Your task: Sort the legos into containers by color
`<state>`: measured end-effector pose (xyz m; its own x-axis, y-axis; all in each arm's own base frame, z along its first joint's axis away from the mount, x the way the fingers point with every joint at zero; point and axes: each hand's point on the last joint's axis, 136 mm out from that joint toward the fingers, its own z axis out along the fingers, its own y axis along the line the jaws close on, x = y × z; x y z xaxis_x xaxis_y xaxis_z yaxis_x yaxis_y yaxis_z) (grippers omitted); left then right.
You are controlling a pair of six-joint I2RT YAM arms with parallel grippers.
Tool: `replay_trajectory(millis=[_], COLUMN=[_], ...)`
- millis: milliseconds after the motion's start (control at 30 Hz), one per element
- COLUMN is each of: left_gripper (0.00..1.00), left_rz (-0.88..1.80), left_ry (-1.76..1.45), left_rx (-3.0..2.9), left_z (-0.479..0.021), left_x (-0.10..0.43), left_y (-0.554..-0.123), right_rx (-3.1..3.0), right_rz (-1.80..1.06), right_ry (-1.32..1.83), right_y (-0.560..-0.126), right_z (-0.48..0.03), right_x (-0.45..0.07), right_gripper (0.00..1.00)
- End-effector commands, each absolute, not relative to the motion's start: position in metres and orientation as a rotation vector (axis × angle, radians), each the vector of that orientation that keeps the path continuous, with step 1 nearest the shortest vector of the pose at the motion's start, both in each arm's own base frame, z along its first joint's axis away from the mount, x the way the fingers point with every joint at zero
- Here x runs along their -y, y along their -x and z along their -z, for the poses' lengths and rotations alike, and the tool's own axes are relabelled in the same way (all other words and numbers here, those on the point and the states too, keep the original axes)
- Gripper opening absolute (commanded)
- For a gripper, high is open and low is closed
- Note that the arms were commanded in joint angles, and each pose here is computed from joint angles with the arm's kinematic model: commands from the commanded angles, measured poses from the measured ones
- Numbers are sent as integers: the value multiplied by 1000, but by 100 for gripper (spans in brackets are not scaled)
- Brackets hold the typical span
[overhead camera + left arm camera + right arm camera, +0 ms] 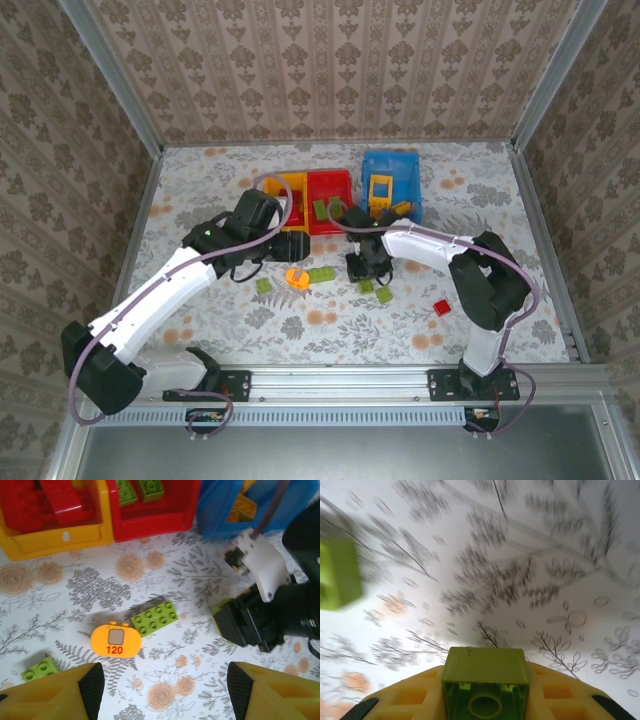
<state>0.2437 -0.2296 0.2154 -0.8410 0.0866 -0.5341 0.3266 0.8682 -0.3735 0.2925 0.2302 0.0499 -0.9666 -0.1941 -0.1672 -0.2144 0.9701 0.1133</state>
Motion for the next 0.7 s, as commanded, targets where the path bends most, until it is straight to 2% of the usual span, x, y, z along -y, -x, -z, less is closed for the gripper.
replay_trajectory(millis=[0,200,367,467,667], left_gripper=[69,69,69,69,69], left_rz=[689,677,655,645,629], left_ry=[-299,-292,-292,-298,-325], left_rx=[-2437,-2418,-2417,-2424,-2468], left_z=[-238,-243,-244,-241,-224], left_x=[234,232,228,226,224], left_y=[-242,-241,-238,-235,-227], right_rx=[-2760,-2642,-2652,-2662,-2671], right_rz=[-233,-187,-174,-170,-177], right_ry=[279,202,143,152,178], right_y=[-337,-415,-461,-475,-483], right_z=[-115,-133,-117,-108,-106], right_x=[-248,-261,-264,-269,-277], right_gripper=[27,26,27,32,50])
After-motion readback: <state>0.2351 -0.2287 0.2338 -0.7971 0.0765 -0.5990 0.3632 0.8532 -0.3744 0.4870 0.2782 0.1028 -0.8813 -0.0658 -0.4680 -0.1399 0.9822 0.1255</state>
